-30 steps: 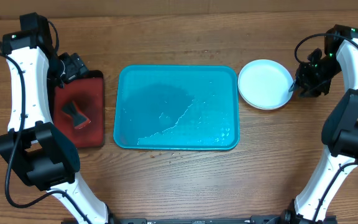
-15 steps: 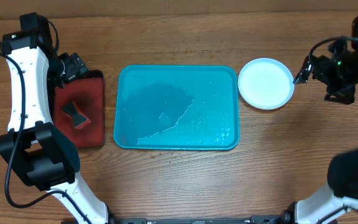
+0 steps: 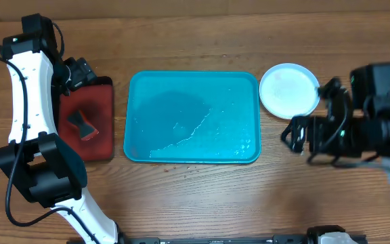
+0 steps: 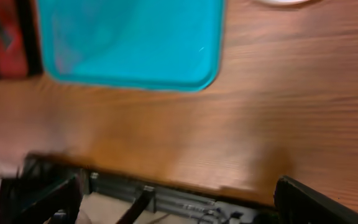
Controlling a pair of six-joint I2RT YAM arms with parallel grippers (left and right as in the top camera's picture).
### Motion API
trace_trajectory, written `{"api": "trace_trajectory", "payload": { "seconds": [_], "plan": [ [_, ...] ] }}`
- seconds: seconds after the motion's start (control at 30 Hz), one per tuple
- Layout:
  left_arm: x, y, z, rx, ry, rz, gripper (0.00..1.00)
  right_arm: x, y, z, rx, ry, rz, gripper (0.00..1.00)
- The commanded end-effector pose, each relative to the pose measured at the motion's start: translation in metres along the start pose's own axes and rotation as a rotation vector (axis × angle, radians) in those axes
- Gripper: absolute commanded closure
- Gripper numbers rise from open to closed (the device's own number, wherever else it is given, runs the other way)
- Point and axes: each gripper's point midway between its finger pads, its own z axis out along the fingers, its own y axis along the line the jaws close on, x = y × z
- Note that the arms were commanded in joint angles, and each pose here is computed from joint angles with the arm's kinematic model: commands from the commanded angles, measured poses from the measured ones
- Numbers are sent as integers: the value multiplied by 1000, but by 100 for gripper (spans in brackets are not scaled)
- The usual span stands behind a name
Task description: Clean dirty plates on tray and stack at the side
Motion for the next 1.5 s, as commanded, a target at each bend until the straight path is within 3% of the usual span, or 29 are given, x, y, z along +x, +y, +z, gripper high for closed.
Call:
{"api": "trace_trajectory", "payload": {
  "seconds": [0.0,0.8,0.93,1.23,1.47],
  "plan": [
    [-3,0,-6,13,-15,3,0,15,16,-1,-71,2,-35,0],
    [-3,0,-6,13,-15,3,0,16,13,0,-67,-48,-58,0],
    [-3,0,-6,13,-15,3,0,20,11,7,-92,-170,-104,0],
    [-3,0,-6,13,-15,3,0,20,9,13,-180,-694,-306,0],
    [-3,0,-6,13,-15,3,0,23,2,36,-216,-902,-387,0]
  ]
}}
